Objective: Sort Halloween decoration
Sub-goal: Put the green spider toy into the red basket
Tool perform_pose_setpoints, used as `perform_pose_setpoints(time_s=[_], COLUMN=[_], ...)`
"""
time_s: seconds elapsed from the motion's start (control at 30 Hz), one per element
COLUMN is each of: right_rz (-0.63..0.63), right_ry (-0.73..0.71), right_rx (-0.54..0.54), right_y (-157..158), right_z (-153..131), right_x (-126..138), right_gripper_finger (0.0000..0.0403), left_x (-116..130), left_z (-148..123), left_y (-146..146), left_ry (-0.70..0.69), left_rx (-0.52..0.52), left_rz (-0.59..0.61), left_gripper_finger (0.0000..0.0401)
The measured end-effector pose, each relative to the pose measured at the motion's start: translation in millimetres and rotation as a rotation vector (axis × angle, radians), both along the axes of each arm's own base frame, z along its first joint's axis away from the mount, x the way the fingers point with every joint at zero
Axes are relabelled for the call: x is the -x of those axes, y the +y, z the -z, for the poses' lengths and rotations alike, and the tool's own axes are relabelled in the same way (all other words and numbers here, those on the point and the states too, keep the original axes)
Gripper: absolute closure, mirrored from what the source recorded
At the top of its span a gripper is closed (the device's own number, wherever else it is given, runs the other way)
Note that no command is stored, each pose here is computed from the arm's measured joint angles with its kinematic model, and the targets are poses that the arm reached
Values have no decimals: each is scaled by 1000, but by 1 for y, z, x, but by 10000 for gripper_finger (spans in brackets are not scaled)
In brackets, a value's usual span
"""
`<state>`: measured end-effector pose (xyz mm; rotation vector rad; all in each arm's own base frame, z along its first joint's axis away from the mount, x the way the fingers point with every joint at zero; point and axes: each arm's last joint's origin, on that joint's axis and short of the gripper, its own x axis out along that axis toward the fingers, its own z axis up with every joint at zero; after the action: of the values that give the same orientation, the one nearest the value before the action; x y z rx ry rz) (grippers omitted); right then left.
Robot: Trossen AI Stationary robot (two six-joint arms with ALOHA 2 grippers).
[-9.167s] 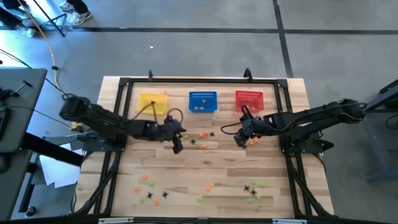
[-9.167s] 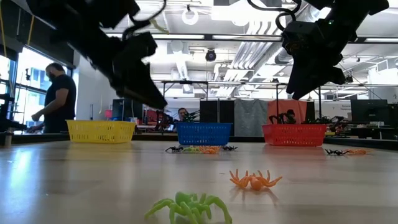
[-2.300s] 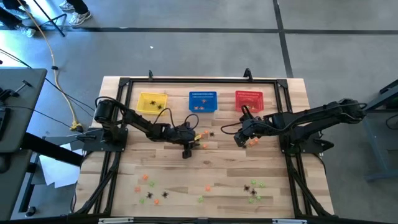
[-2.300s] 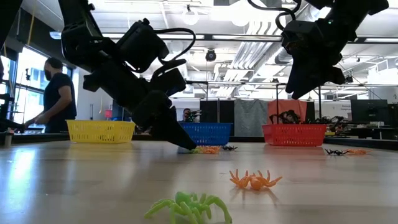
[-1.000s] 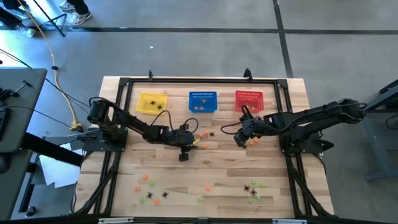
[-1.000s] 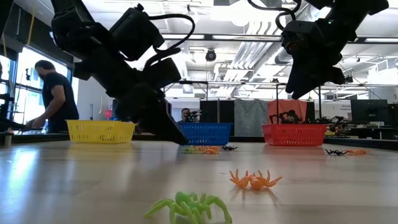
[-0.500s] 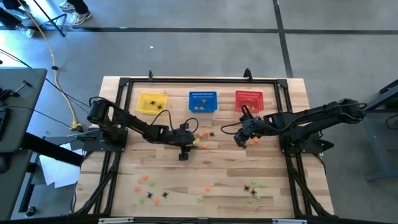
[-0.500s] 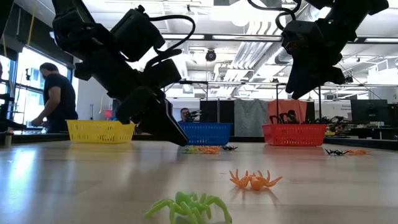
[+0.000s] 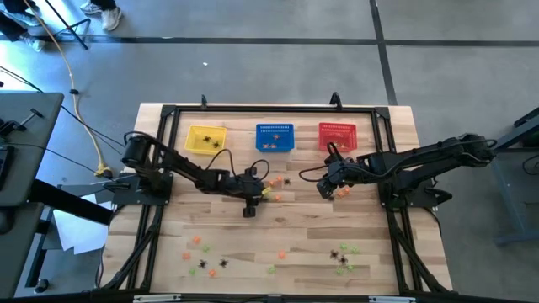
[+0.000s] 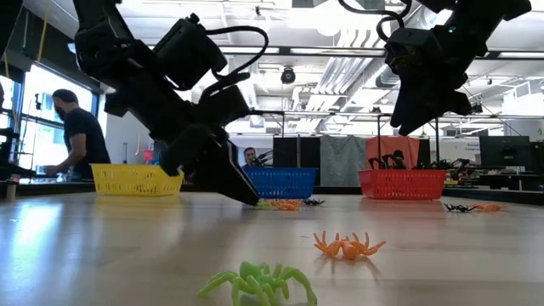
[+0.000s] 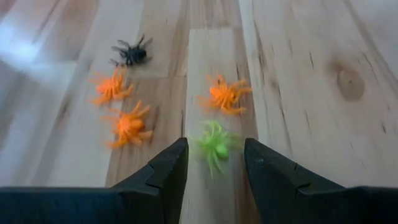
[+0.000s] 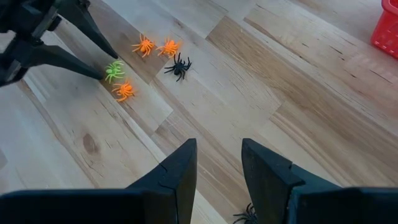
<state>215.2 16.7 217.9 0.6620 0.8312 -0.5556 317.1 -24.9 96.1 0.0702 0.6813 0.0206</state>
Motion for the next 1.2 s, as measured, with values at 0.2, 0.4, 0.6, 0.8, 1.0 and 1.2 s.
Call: perform_pose_setpoints(time_s=[0.2, 0.4, 0.6, 0.8, 1.0, 1.2], right_rz=[0, 0, 0, 0, 0, 0], right_ry=[0, 0, -1, 0, -1, 0], right_rx=[0, 0, 0, 0, 0, 0], right_y=[0, 0, 0, 0, 0, 0], right_z=[0, 0, 0, 0, 0, 0], right_x=[0, 0, 0, 0, 0, 0], right_gripper_finger=[279, 279, 279, 279, 279, 279], left_x=[-8, -11, -11, -10, -10, -12], left_z=[11, 16, 16, 17, 16, 14], left_y=[5, 7, 8, 8, 8, 8], left_ry=[-18, -10, -5, -4, -12, -49], left_rx=[18, 76, 96, 124, 142, 148], left_rz=[-6, -61, -93, -128, -147, -145], left_gripper_finger=[254, 256, 305, 388, 398, 400])
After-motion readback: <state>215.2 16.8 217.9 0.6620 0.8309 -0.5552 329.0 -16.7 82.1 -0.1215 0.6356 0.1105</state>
